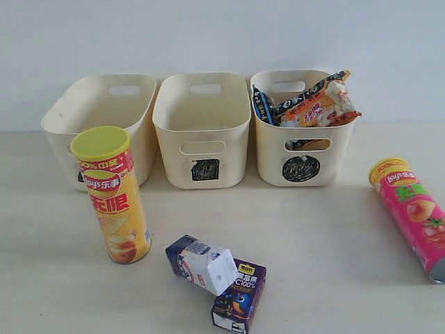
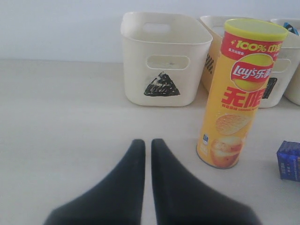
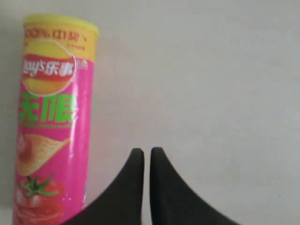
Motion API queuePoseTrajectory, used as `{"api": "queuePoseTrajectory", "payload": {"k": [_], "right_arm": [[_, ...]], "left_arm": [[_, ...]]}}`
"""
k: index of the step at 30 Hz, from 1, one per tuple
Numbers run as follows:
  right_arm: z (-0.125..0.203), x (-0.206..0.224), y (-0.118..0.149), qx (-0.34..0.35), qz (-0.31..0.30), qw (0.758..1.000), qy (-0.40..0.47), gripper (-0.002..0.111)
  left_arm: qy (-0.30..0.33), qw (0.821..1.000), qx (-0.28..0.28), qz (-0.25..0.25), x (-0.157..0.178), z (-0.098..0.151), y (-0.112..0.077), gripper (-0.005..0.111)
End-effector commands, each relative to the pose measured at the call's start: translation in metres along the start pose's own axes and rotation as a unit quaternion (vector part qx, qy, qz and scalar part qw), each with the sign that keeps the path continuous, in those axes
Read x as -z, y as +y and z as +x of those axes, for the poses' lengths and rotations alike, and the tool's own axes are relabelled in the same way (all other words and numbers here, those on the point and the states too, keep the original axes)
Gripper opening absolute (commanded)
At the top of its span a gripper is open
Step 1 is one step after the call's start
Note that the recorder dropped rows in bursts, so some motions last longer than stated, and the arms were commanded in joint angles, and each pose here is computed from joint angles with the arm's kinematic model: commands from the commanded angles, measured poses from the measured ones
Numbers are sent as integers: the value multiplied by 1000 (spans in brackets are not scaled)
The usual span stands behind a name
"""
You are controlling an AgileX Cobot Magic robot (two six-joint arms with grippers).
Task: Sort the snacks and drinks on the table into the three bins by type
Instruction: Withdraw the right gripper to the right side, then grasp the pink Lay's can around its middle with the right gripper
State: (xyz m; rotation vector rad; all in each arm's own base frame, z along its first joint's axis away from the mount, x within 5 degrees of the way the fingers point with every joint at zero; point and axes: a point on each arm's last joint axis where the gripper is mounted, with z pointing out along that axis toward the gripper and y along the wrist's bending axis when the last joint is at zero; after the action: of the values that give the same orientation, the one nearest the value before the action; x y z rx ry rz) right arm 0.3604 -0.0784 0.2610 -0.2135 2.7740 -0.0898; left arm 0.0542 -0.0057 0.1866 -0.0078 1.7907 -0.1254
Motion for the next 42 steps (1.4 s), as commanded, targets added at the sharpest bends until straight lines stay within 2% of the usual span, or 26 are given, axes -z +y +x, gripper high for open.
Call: {"api": "queuePoseTrajectory", "payload": {"k": [1,8,13,15,16,20,21,22,23,27,29,34,42], "right_arm": [[18,-19,-13,-17,6,1000,-4,0],[21,-34,-5,-27,-46,999,6,0],[16,-30,-1,-31,-69,997,-24,3],[14,-29,4,-25,-94,995,-36,13],[13,-28,6,-26,-106,993,-44,23],[7,-26,17,-33,-150,986,-63,77],[6,-26,21,-26,-153,986,-61,87],[5,-27,28,-12,-153,986,-58,92],[1,-28,45,22,-154,987,-50,93],[-3,-37,78,67,-145,987,-16,93],[-2,-46,86,74,-131,989,9,93],[-1,-73,106,74,-147,986,41,93],[-4,-106,136,85,-142,985,40,93]], "left_arm": [[-6,1000,8,-1,0,0,0,4],[-6,1000,8,-1,0,0,0,4],[-6,1000,8,-1,0,0,0,4],[-6,1000,8,-1,0,0,0,4],[-6,1000,8,-1,0,0,0,4],[-6,1000,8,-1,0,0,0,4],[-6,1000,8,-1,0,0,0,4],[-6,1000,8,-1,0,0,0,4],[-6,1000,8,-1,0,0,0,4],[-6,1000,8,-1,0,0,0,4],[-6,1000,8,-1,0,0,0,4],[-6,1000,8,-1,0,0,0,4],[-6,1000,8,-1,0,0,0,4]]}}
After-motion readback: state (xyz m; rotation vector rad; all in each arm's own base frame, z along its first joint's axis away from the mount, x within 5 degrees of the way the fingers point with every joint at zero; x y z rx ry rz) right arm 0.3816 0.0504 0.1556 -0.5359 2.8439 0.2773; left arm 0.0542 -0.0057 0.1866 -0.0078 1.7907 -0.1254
